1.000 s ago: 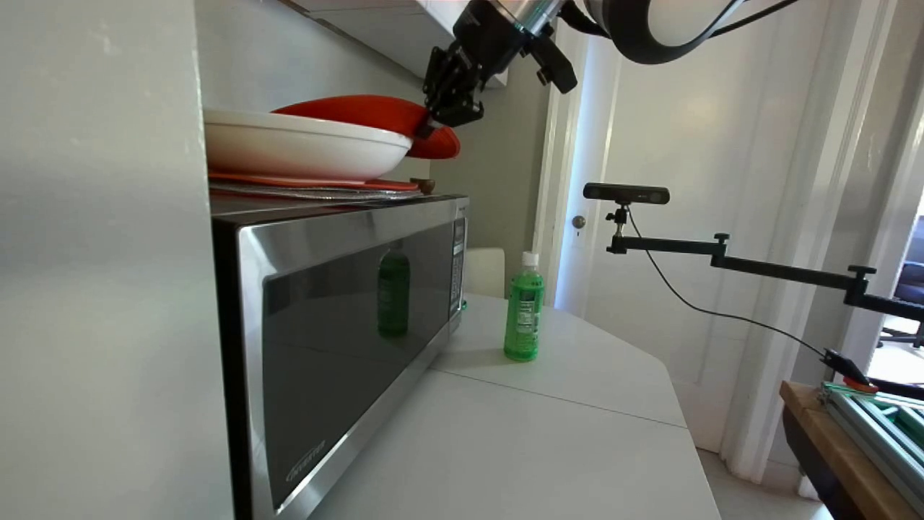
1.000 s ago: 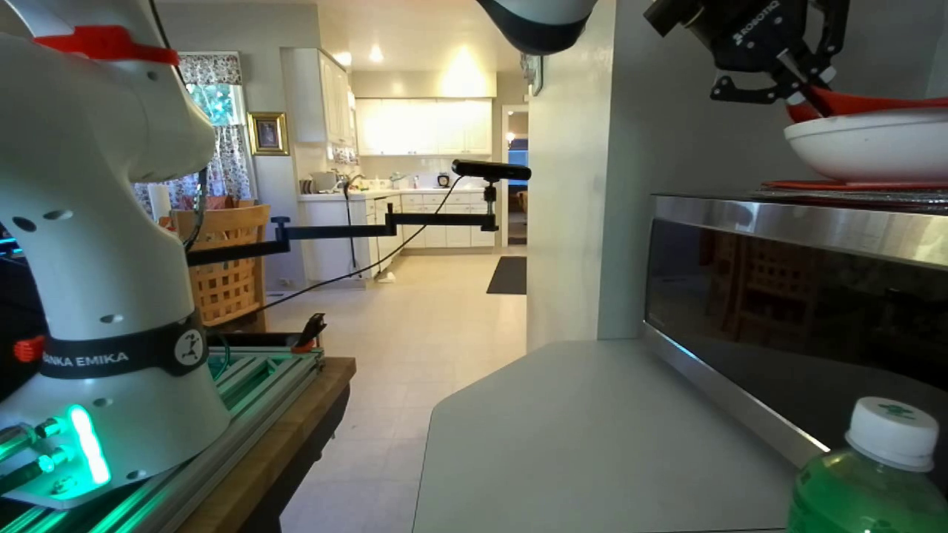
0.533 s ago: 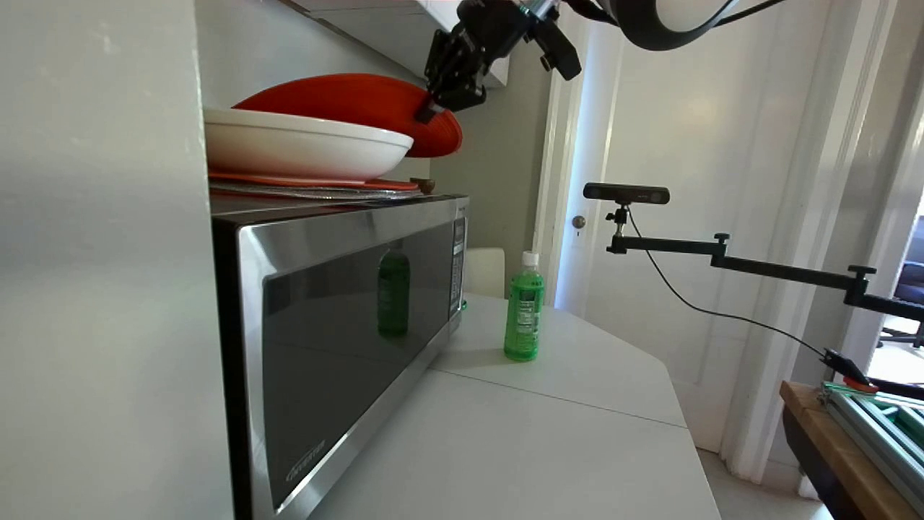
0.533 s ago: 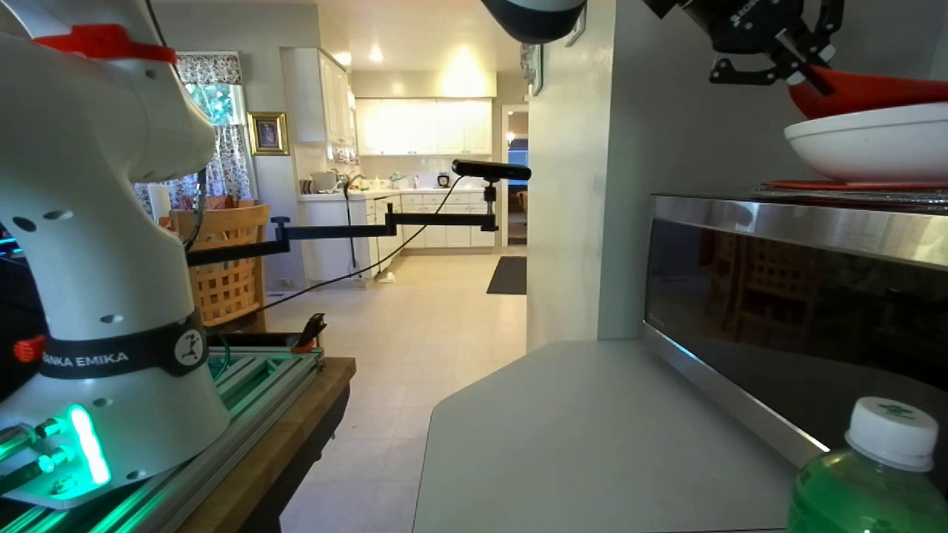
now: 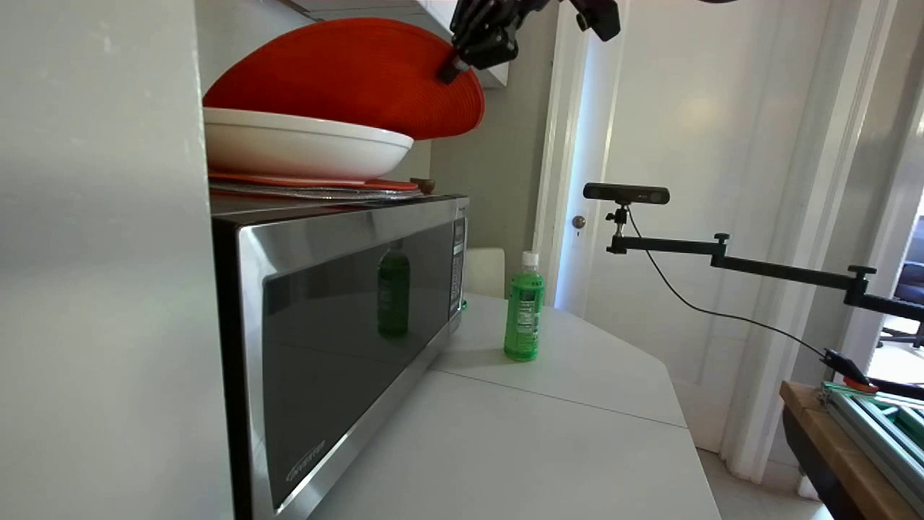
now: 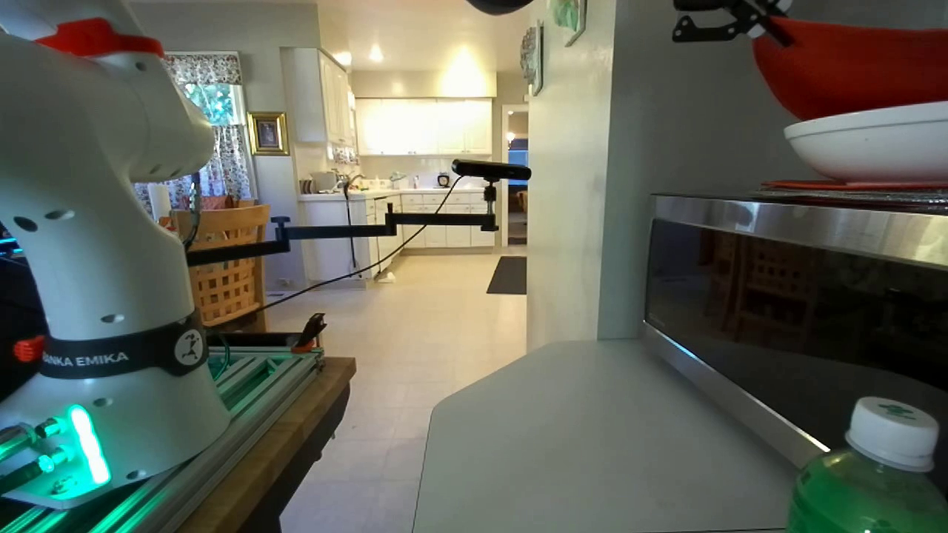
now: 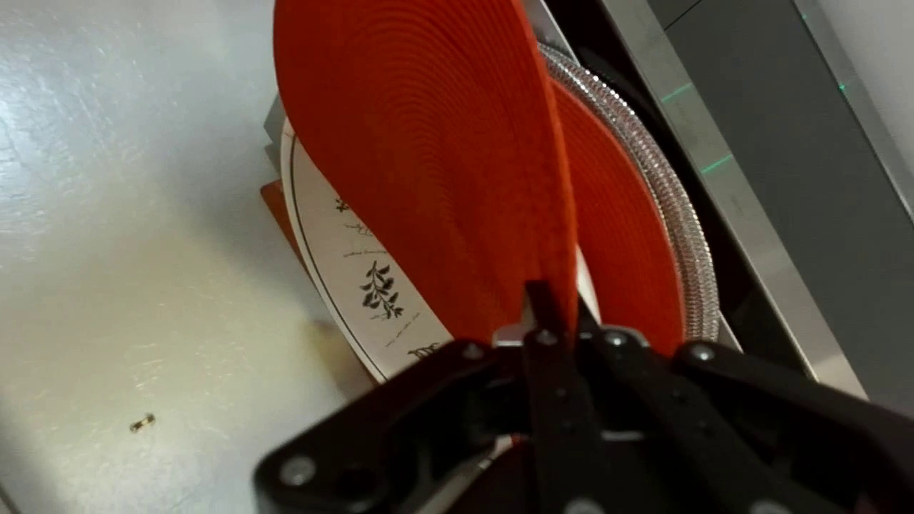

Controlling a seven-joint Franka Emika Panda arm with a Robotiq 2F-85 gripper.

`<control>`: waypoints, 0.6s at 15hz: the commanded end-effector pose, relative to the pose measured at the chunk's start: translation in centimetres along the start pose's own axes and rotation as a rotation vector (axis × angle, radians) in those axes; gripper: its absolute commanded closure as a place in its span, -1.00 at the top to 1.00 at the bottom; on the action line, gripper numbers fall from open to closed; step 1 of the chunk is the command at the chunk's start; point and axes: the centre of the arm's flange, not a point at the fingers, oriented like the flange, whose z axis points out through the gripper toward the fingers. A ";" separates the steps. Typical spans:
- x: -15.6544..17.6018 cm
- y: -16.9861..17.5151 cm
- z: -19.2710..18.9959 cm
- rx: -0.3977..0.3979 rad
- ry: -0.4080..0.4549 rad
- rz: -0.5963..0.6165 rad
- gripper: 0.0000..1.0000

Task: Pick up the red mat from the top of the microwave and put it on the counter, then pick up the bottle from the counter and put it on top of the microwave

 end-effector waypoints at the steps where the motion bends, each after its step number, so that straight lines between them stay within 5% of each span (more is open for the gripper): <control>1: -1.4 -1.4 -3.0 0.028 0.010 -0.010 -0.98; 9: -3.9 -3.0 -8.7 0.130 0.081 -0.064 -0.98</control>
